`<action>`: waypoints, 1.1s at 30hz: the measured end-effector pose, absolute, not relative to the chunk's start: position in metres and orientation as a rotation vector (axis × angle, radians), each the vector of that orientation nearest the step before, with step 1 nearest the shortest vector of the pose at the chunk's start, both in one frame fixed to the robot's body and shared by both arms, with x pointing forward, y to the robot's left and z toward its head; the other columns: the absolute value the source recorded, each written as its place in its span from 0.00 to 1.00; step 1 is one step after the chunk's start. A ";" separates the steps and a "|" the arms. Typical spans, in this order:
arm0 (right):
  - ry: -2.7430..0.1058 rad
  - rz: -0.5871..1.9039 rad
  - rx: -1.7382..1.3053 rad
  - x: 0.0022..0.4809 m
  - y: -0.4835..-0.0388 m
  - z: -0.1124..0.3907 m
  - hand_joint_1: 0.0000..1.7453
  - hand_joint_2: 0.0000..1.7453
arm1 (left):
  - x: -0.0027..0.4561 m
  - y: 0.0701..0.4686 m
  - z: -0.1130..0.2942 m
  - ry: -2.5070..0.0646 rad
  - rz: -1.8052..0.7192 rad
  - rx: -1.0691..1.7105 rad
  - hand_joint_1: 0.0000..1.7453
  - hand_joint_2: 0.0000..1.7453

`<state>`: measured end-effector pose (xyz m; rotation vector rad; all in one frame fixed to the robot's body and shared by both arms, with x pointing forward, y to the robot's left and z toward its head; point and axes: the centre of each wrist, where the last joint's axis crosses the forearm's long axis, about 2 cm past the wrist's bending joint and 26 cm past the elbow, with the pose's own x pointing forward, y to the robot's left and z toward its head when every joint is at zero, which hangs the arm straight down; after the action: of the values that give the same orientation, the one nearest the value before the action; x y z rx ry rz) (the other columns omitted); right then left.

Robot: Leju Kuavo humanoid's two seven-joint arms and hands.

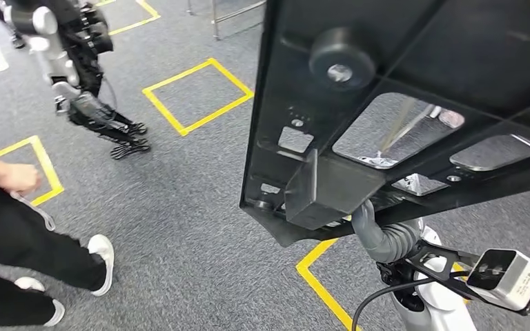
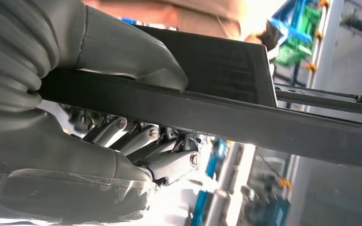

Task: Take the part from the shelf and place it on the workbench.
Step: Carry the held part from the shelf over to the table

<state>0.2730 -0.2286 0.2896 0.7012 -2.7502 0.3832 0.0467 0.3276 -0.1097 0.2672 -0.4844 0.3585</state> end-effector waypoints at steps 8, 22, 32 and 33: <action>-2.756 0.358 0.681 0.274 -0.230 0.283 1.00 1.00 | 0.048 0.355 -0.107 -0.523 0.390 0.345 0.00 1.00; -2.729 0.334 0.698 0.273 -0.241 0.273 1.00 1.00 | 0.046 0.362 -0.106 -0.548 0.462 0.357 0.00 1.00; -2.715 0.354 0.702 0.277 -0.243 0.274 1.00 1.00 | 0.045 0.358 -0.107 -0.557 0.485 0.338 0.00 1.00; -2.717 0.357 0.703 0.278 -0.243 0.276 1.00 1.00 | 0.046 0.357 -0.107 -0.560 0.485 0.335 0.00 1.00</action>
<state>0.2785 -0.2429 0.2755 0.7027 -2.7170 0.3565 0.0459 0.3573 -0.1071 0.3352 -0.5595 0.4848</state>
